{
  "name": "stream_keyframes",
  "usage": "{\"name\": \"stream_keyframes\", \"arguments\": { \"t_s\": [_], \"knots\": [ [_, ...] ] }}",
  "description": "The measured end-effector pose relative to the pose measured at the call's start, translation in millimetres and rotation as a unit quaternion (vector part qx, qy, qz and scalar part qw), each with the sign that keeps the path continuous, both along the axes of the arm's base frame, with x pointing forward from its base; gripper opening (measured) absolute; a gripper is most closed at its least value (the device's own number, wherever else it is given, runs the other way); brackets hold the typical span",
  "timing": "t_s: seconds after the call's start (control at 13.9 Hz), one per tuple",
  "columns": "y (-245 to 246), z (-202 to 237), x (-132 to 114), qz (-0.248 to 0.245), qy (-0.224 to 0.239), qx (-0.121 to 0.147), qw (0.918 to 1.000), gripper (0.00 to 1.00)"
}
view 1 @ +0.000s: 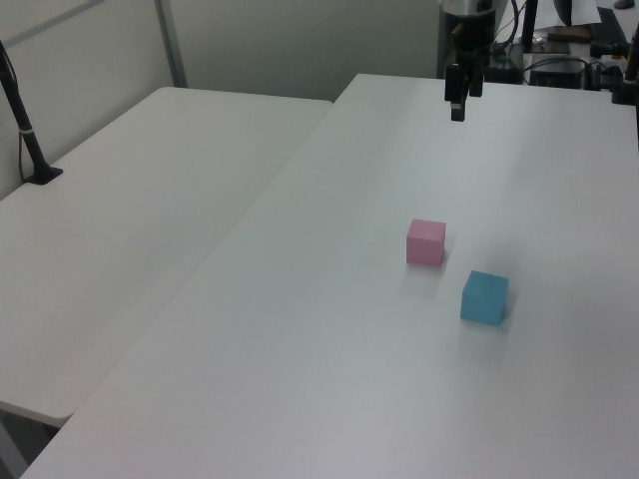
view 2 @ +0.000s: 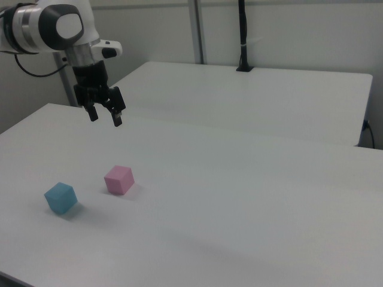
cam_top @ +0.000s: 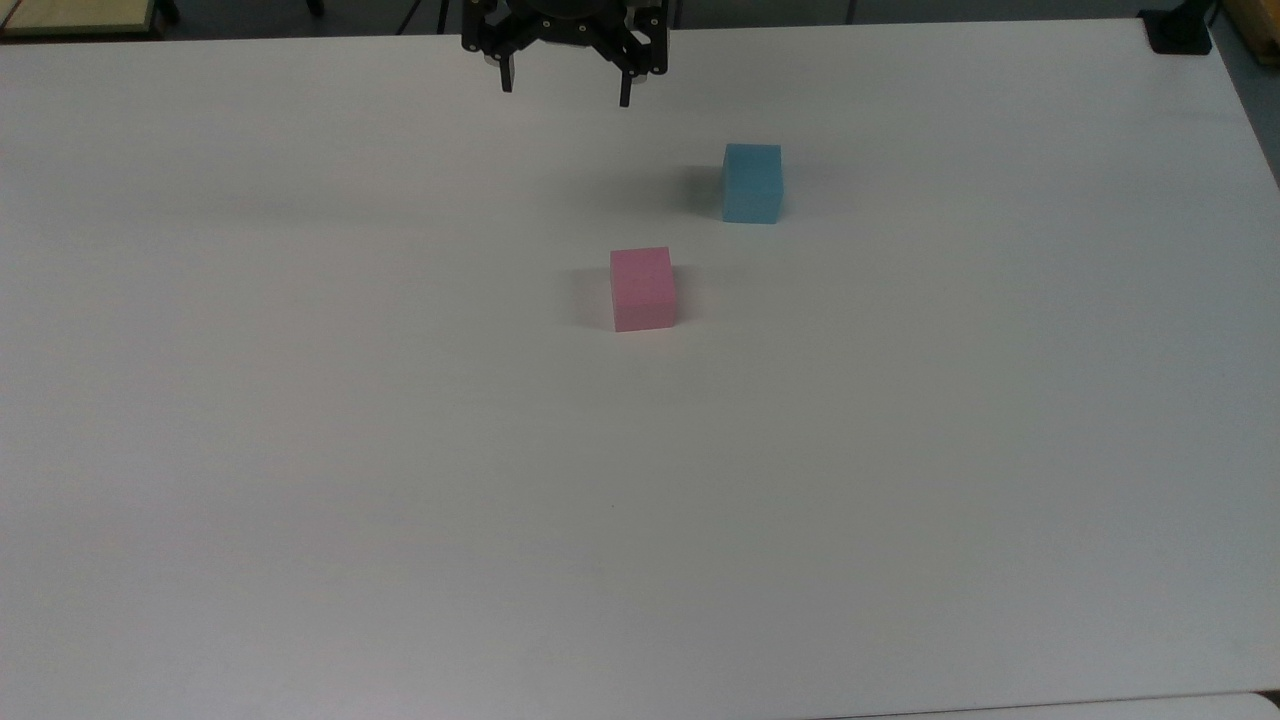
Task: Put blue cube on pink cube
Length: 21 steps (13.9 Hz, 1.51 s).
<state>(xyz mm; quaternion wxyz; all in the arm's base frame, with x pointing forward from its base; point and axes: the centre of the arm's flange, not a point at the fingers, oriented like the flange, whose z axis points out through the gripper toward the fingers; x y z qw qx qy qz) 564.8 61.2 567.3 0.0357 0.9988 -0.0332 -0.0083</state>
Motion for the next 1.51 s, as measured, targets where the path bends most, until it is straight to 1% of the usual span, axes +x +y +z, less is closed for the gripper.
{"name": "stream_keyframes", "arguments": {
  "t_s": [0.07, 0.22, 0.36, 1.51],
  "knots": [
    [0, 0, 0, 0.001, 0.000, -0.001, 1.0000, 1.00],
    [14, -8, 1, 0.022, 0.008, 0.000, 0.9997, 1.00],
    [22, -13, 2, 0.029, 0.012, 0.000, 0.9995, 1.00],
    [23, -15, 3, 0.031, 0.014, 0.001, 0.9994, 1.00]
  ]
}}
